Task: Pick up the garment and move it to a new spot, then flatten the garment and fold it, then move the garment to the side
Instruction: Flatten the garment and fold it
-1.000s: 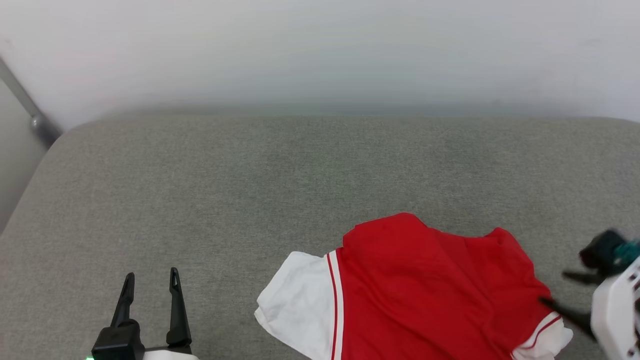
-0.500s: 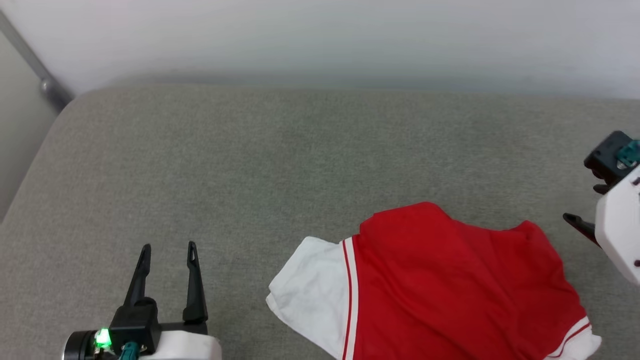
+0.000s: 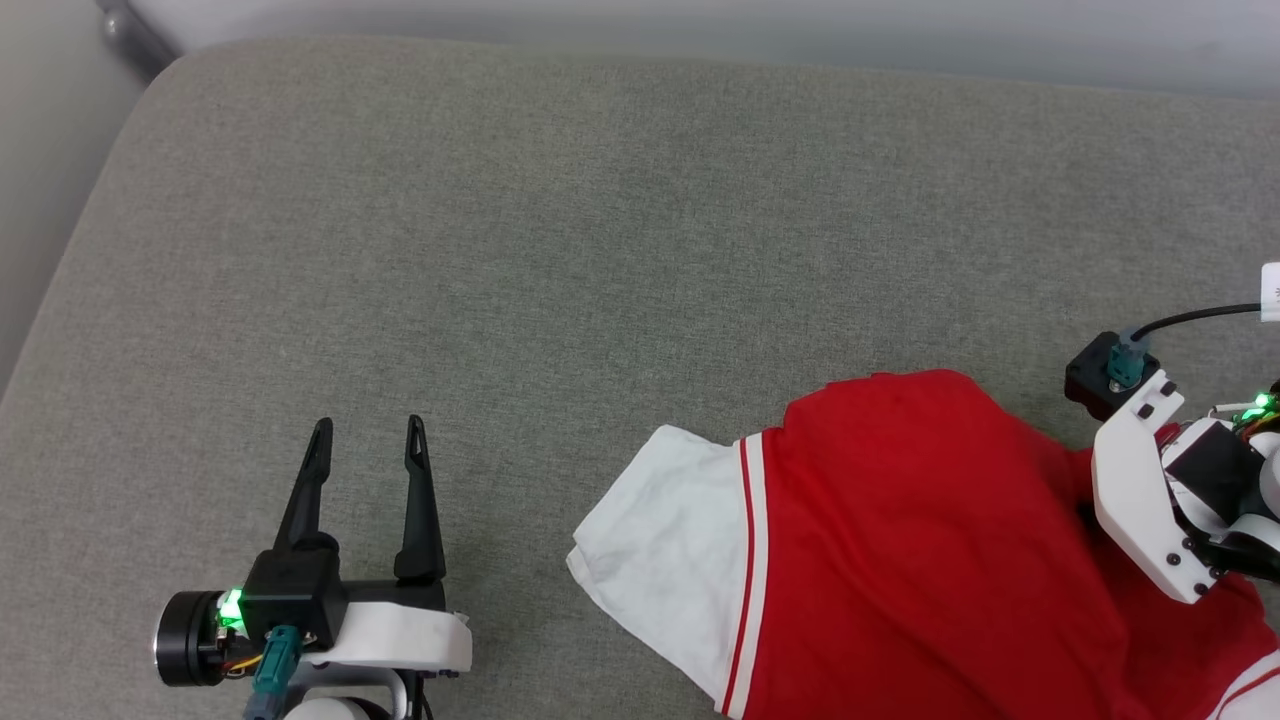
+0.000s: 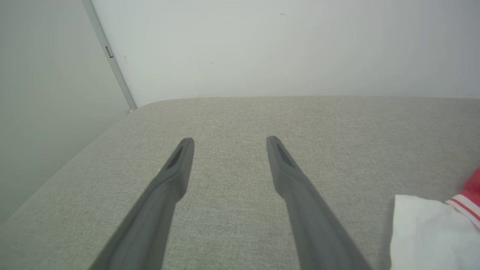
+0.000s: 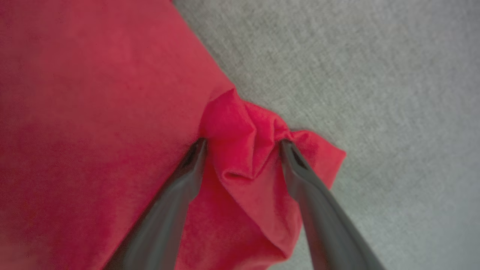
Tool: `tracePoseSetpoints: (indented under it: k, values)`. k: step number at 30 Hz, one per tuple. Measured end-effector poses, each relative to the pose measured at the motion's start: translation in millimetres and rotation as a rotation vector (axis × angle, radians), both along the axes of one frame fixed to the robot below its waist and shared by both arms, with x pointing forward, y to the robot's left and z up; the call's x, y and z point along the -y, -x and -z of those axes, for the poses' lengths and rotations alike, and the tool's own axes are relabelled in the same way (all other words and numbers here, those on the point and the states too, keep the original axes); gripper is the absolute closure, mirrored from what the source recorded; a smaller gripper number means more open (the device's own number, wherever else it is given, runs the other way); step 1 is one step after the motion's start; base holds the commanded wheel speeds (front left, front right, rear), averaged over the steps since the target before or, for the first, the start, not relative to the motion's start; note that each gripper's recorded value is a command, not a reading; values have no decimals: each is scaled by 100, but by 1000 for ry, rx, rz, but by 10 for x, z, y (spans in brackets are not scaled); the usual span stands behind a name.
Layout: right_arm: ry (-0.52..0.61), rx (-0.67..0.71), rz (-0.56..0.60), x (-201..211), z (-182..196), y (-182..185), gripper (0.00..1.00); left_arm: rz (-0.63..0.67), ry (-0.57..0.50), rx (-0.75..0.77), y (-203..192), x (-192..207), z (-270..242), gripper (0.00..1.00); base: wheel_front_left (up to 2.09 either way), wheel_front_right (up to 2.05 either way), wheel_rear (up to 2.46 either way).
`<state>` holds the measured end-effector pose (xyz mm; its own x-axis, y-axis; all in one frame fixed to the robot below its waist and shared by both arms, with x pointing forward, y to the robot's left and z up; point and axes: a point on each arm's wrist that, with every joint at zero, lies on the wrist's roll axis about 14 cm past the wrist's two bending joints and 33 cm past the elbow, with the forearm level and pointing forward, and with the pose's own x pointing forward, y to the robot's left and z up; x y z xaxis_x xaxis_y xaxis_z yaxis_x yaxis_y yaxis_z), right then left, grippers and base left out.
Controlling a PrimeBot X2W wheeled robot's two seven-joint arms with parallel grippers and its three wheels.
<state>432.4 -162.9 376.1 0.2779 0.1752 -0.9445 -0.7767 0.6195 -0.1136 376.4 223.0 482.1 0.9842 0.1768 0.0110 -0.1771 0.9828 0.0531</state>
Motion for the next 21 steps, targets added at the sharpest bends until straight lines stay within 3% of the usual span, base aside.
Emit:
tracePoseSetpoints:
  k: [6,7,8,12,21]
  values:
    - [2,-32,-34,-29,105,53,0,-13,-2,-11,-13,-43,37,0,0,0,0]
    - [-8,-21,-34,-32,89,47,70,-14,-2,-9,-12,-46,31,0,0,0,0]
    - [-12,-16,-35,-25,78,55,100,-13,-1,-7,-12,-42,25,0,0,0,0]
    - [-57,63,-57,-74,-90,-21,100,-7,3,12,-3,-21,-36,0,0,0,0]
    - [-221,391,-126,-595,-1045,-787,100,-27,4,37,63,-77,-127,0,0,0,0]
